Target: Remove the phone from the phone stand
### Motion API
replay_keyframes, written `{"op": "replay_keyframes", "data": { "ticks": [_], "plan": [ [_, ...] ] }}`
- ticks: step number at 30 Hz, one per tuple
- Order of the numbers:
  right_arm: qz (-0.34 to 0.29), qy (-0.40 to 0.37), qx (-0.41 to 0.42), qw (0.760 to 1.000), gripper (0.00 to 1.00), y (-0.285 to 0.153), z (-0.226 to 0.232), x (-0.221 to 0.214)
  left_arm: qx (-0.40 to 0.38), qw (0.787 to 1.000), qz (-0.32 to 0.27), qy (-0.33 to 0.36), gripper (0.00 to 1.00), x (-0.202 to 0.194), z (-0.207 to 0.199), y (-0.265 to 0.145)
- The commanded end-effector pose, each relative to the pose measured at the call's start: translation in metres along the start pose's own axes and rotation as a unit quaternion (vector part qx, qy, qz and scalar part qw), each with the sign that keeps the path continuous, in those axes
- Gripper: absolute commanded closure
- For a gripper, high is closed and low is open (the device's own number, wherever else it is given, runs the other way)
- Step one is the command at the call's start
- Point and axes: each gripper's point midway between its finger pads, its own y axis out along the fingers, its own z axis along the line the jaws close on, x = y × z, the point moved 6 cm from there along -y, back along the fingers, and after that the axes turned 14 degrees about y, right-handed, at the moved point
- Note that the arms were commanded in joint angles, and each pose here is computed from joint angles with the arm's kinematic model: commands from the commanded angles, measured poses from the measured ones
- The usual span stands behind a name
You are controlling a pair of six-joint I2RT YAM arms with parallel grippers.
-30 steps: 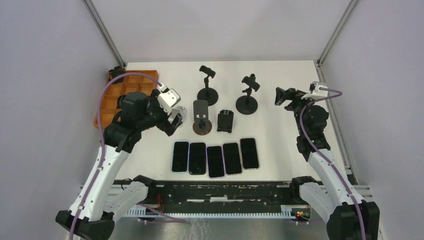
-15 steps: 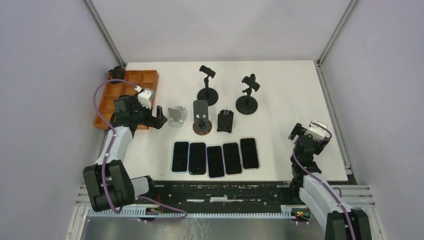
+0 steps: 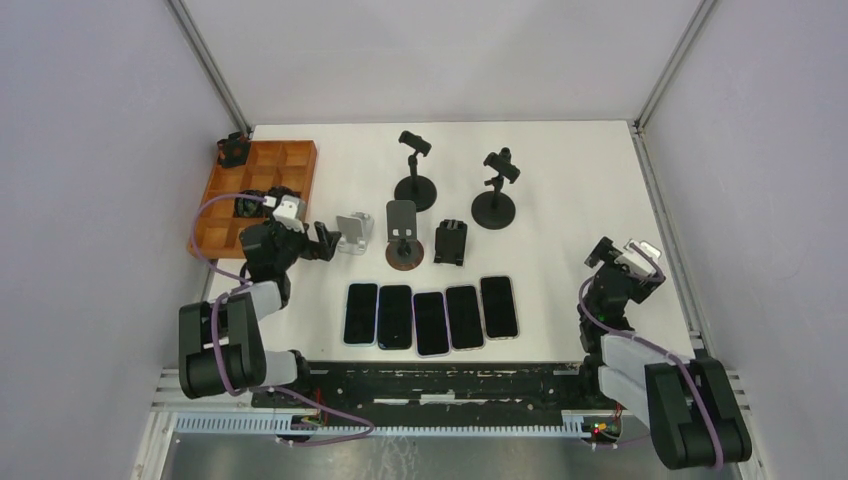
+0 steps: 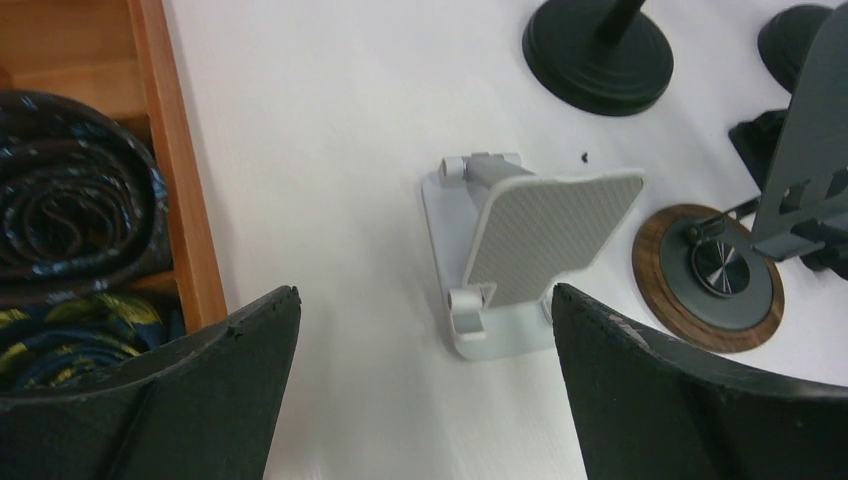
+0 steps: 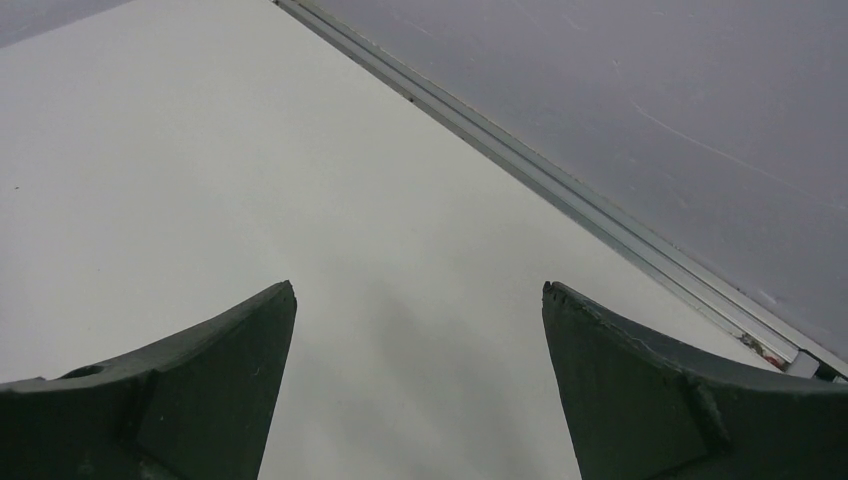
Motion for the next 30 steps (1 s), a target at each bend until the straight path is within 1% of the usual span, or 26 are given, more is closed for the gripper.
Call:
{"op": "replay_keyframes", "data": {
  "ticks": [1, 6, 8, 10, 12, 14, 20, 22, 23, 24, 25, 27, 29, 30],
  "plan": [
    [-0.002, -0.042, 0.006, 0.999, 0.02, -0.010, -0.022, -0.016, 0.031, 0.995, -0.091, 0.027, 0.00, 0.030, 0.013, 0.008],
    [-0.005, -0.046, 0.025, 0.999, 0.02, -0.011, -0.019, -0.017, 0.035, 0.994, -0.099, 0.032, 0.00, 0.015, 0.008, 0.007],
    [-0.010, -0.044, 0.035, 0.998, 0.02, -0.013, -0.020, -0.017, 0.039, 0.994, -0.101, 0.024, 0.00, 0.008, 0.005, 0.006],
    [-0.012, -0.045, 0.043, 0.998, 0.02, -0.013, -0.019, -0.016, 0.040, 0.993, -0.109, 0.021, 0.00, 0.009, 0.005, 0.007],
    [-0.015, -0.051, 0.051, 0.997, 0.02, -0.012, -0.017, -0.015, 0.047, 0.994, -0.097, 0.013, 0.00, 0.007, 0.008, 0.009],
    [-0.004, -0.061, 0.067, 0.996, 0.02, -0.011, -0.011, -0.018, 0.050, 0.994, -0.098, 0.012, 0.00, 0.007, 0.009, 0.010],
    [-0.012, -0.093, 0.160, 0.983, 0.02, -0.018, 0.003, -0.016, 0.084, 0.991, -0.096, 0.025, 0.00, 0.006, 0.005, 0.007],
    [-0.009, -0.112, 0.202, 0.973, 0.02, -0.020, 0.011, -0.018, 0.103, 0.991, -0.085, 0.025, 0.00, 0.005, 0.004, 0.010],
    [0.004, -0.130, 0.232, 0.964, 0.02, -0.022, 0.016, -0.024, 0.112, 0.990, -0.074, 0.032, 0.00, 0.004, 0.004, 0.014],
    [-0.014, -0.130, 0.247, 0.960, 0.02, -0.023, 0.020, -0.019, 0.119, 0.990, -0.061, 0.036, 0.00, 0.003, 0.003, 0.017],
    [-0.034, -0.127, 0.242, 0.961, 0.02, -0.024, 0.020, -0.012, 0.123, 0.990, -0.052, 0.039, 0.00, 0.003, 0.003, 0.022],
    [0.009, -0.144, 0.227, 0.963, 0.02, -0.019, 0.019, -0.027, 0.121, 0.991, -0.049, 0.039, 0.00, 0.003, 0.002, 0.025],
    [-0.001, -0.142, 0.222, 0.965, 0.02, -0.015, 0.023, -0.024, 0.122, 0.991, -0.047, 0.039, 0.00, 0.003, 0.003, 0.025],
    [0.004, -0.143, 0.217, 0.966, 0.02, -0.013, 0.024, -0.025, 0.121, 0.991, -0.047, 0.040, 0.00, 0.003, 0.003, 0.025]
  ]
}}
